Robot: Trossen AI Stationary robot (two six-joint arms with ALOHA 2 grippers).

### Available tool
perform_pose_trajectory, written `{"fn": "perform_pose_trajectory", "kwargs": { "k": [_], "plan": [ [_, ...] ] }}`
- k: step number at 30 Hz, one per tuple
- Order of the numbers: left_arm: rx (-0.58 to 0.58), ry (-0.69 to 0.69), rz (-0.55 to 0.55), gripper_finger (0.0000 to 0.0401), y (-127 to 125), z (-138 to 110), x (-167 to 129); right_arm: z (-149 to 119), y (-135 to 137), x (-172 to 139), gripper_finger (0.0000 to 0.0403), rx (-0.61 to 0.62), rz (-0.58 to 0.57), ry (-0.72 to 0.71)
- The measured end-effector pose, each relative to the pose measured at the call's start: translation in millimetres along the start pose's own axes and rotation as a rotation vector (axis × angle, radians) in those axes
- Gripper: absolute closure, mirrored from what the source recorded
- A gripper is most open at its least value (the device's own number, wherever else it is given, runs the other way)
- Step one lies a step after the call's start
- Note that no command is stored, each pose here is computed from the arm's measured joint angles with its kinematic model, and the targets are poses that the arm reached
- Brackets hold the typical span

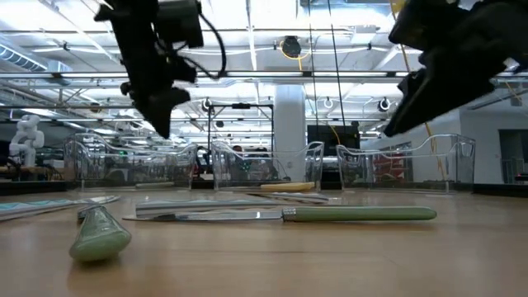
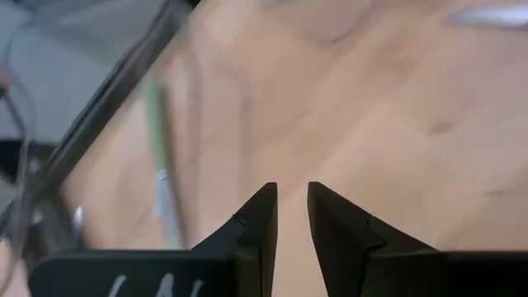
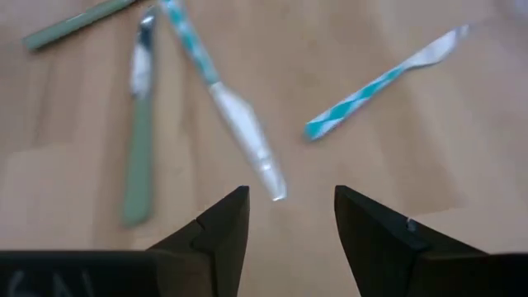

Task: Sort silverware by color (type)
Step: Put the right green table knife into the left transparent bin

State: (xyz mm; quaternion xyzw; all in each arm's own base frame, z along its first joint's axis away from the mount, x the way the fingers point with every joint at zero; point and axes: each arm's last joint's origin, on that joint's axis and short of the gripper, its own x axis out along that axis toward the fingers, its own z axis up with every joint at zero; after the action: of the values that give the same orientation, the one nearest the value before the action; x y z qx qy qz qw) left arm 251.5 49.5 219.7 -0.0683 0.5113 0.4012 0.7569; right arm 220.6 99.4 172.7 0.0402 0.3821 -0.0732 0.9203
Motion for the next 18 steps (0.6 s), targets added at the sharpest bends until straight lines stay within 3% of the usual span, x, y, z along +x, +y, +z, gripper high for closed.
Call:
{"fn": "perform_pose_trajectory", "kwargs": {
  "k": [11,18],
  "plan": [
    [0.112,-0.321,-0.311,0.0322,-87,-29,-56,-14,43,40,0.0215,-0.096,0.165,-0.086],
    [0.289,-0.428,-0.452,0.0322,-143,-62,-69,-22,49,58,0.0173,-0.121,0.175,-0.103]
  ]
}}
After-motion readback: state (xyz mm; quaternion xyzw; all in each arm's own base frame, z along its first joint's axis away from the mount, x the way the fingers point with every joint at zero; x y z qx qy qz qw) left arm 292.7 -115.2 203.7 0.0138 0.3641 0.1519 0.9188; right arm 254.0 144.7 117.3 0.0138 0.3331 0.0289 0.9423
